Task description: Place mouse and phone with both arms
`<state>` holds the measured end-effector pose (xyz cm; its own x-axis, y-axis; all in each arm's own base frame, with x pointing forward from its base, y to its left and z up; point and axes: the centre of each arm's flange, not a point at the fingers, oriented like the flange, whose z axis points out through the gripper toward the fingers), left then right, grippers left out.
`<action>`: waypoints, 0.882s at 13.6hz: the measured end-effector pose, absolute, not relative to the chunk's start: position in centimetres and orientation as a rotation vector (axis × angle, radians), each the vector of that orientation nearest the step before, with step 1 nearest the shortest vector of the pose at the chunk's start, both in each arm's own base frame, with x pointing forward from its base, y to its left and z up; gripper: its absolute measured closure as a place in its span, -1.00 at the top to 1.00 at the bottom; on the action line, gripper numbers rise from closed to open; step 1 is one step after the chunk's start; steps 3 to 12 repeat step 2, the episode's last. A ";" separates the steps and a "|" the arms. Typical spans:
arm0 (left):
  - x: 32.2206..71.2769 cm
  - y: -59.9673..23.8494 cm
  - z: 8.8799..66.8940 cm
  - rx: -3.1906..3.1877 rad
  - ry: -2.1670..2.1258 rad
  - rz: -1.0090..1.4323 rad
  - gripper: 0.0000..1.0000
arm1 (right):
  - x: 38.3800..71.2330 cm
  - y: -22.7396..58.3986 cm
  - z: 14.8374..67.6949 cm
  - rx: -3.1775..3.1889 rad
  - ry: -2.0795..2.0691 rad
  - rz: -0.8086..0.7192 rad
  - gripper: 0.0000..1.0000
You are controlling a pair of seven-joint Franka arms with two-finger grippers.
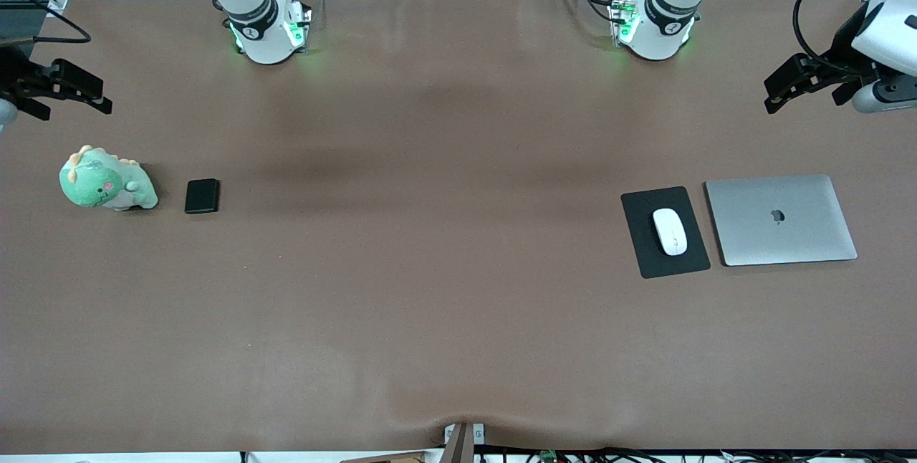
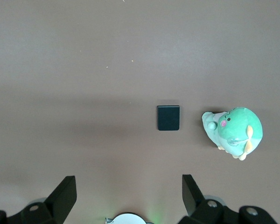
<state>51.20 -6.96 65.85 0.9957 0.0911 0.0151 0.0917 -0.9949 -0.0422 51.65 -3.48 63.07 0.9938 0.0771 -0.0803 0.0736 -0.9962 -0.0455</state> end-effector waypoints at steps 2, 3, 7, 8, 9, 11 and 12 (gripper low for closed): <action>51.2 -7.0 65.8 -3.095 -0.142 -0.020 1.00 | 51.7 -3.8 62.9 -3.092 -0.106 0.153 1.00; 51.2 -7.0 65.8 -3.095 -0.142 -0.020 1.00 | 51.7 -3.8 62.9 -3.092 -0.106 0.153 1.00; 51.2 -7.0 65.8 -3.095 -0.142 -0.020 1.00 | 51.7 -3.8 62.9 -3.092 -0.106 0.153 1.00; 51.2 -7.0 65.8 -3.095 -0.142 -0.020 1.00 | 51.7 -3.8 62.9 -3.092 -0.106 0.153 1.00; 51.2 -7.0 65.8 -3.095 -0.142 -0.020 1.00 | 51.7 -3.8 62.9 -3.092 -0.106 0.153 1.00; 51.2 -7.0 65.8 -3.095 -0.142 -0.020 1.00 | 51.7 -3.8 62.9 -3.092 -0.106 0.153 1.00; 51.2 -7.0 65.8 -3.095 -0.142 -0.020 1.00 | 51.7 -3.8 62.9 -3.092 -0.106 0.153 1.00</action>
